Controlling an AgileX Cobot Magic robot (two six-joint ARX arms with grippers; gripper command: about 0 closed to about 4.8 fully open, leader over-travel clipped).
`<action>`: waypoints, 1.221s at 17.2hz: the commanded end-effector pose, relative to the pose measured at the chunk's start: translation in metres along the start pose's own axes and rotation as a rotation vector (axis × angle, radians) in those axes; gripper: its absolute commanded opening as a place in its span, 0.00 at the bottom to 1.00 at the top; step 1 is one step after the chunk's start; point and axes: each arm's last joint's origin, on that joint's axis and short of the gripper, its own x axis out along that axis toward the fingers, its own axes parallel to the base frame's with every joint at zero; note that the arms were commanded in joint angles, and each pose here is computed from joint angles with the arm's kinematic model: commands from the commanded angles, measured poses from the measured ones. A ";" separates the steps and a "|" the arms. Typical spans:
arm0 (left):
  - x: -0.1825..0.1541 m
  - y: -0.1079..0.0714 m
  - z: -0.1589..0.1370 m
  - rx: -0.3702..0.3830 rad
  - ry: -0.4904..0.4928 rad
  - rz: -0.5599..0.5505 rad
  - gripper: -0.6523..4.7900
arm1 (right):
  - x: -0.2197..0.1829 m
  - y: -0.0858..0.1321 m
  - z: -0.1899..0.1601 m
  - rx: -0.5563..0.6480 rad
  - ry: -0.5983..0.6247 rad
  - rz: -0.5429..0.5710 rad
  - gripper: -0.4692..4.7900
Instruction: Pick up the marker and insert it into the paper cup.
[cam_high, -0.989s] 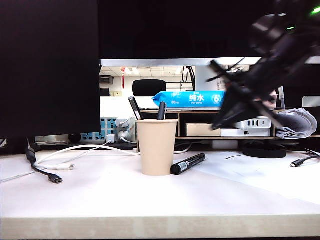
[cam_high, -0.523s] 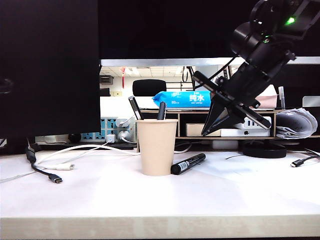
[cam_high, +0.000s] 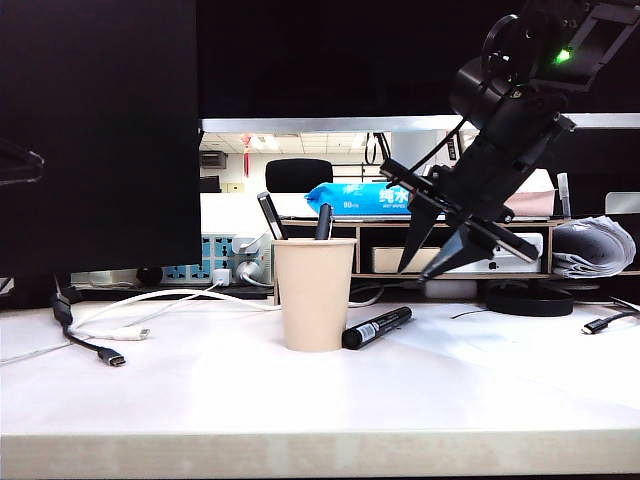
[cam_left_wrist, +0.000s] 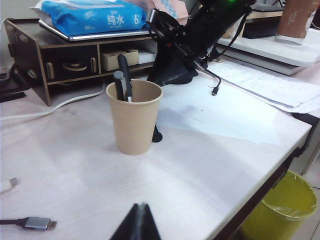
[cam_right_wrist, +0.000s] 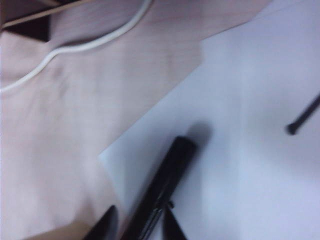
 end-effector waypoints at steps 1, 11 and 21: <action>0.000 0.000 0.001 0.004 -0.007 -0.002 0.11 | 0.005 0.001 0.004 0.042 -0.034 0.011 0.39; 0.000 0.000 0.001 0.004 -0.008 -0.002 0.11 | 0.031 -0.004 -0.002 0.173 -0.039 -0.029 0.42; 0.000 0.000 0.001 0.004 -0.008 -0.002 0.11 | 0.040 0.003 0.000 0.233 -0.125 -0.132 0.41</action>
